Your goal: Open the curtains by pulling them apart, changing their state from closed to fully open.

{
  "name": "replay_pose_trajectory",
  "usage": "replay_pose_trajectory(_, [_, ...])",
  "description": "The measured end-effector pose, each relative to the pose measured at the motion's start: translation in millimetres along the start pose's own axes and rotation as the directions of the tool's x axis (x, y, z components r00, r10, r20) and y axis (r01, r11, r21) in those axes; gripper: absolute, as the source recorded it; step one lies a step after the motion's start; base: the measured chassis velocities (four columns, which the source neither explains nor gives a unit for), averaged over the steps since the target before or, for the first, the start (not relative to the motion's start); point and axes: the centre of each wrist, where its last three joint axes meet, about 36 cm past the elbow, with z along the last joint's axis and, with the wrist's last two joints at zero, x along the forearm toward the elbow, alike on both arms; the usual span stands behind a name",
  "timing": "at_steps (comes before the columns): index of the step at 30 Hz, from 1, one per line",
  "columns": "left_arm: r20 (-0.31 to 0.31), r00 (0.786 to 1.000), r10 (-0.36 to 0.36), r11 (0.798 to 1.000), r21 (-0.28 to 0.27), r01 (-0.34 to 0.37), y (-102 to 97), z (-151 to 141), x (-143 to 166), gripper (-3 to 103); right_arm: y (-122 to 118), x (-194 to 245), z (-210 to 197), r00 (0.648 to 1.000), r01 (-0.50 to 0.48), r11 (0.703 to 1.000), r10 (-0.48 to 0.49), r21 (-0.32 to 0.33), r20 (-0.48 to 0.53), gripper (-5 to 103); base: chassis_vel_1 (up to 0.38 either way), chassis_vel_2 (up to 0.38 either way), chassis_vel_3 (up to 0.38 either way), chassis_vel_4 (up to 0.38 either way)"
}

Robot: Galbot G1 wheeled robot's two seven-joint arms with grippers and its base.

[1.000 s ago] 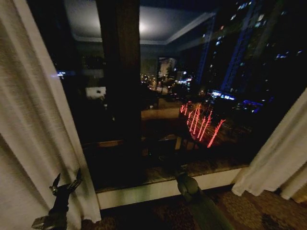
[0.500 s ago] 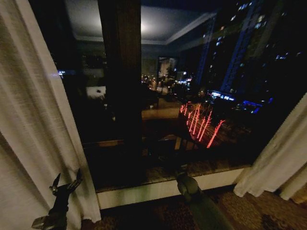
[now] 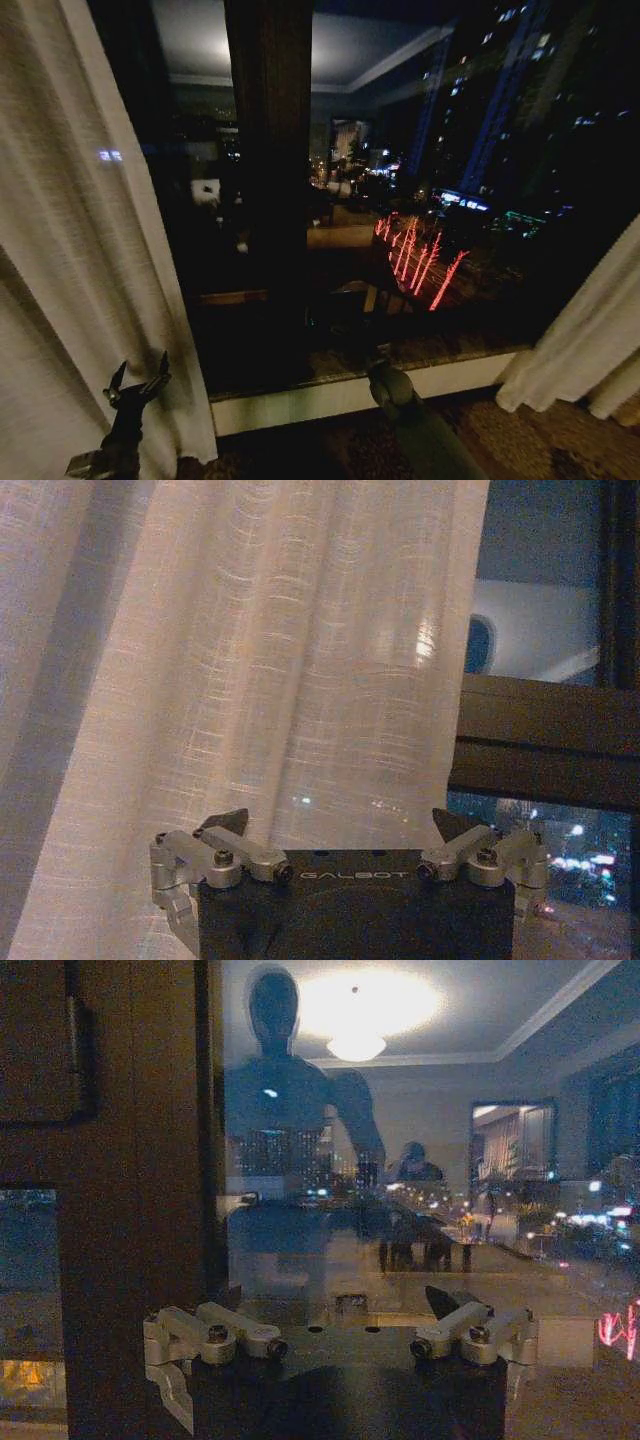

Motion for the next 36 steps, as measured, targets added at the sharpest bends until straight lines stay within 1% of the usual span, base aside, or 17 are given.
replay_pose_trajectory(36, [0.0,1.0,0.0,1.0,0.0,0.0,0.0,0.0,0.0,100,0.0,0.0,0.0,1.0,0.0,1.0,0.0,0.0,0.0,100,0.0,0.0,0.0,0.0])
